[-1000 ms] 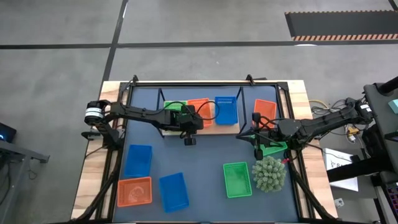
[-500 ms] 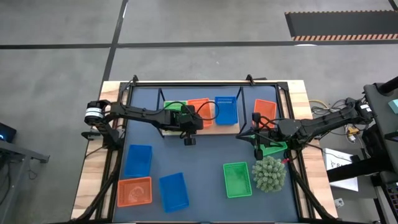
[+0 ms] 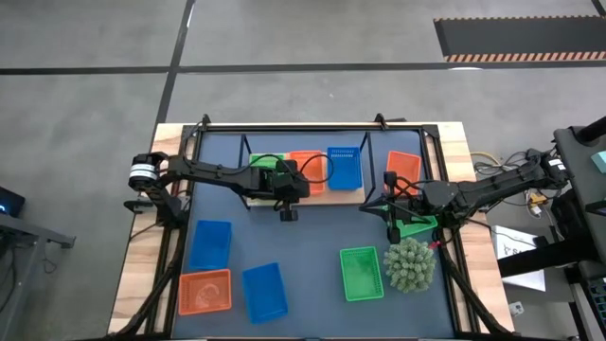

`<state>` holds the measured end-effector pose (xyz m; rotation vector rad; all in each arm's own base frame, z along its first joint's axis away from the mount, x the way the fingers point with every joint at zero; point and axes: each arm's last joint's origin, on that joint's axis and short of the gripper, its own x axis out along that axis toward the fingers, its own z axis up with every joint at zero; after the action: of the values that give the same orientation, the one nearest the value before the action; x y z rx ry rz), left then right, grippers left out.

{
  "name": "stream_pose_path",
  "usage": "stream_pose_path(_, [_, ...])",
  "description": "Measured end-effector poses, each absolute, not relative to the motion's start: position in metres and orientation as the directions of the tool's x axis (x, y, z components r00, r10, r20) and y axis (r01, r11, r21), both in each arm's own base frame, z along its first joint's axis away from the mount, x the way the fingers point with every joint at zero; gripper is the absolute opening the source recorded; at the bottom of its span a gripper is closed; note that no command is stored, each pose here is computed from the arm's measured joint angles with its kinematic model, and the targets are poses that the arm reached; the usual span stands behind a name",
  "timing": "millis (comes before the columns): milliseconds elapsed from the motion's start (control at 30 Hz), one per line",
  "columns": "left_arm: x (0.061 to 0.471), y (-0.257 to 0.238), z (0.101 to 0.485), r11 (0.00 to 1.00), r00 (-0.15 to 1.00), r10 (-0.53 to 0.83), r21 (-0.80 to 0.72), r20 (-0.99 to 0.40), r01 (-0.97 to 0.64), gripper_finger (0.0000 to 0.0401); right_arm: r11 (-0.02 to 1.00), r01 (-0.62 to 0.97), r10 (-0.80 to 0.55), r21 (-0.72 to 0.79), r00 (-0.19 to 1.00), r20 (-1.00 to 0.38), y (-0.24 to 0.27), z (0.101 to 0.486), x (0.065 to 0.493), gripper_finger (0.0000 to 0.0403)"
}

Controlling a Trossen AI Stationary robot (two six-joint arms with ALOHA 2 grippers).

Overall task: Stack baskets on shelf by color
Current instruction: Adjust the baskets on the shelf

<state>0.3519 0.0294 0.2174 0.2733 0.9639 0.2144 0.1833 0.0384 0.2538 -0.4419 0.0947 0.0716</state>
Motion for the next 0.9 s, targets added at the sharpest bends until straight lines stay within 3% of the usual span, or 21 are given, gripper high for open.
stream_pose_path(900, [0.3518, 0.0292, 0.2171, 0.949, 0.554, 0.297, 0.305, -0.778, -0.082, 0.0006, 0.902, -0.090, 0.049, -0.423, 0.993, -0.108, 0.0384, 0.2537, 0.1833, 0.0009])
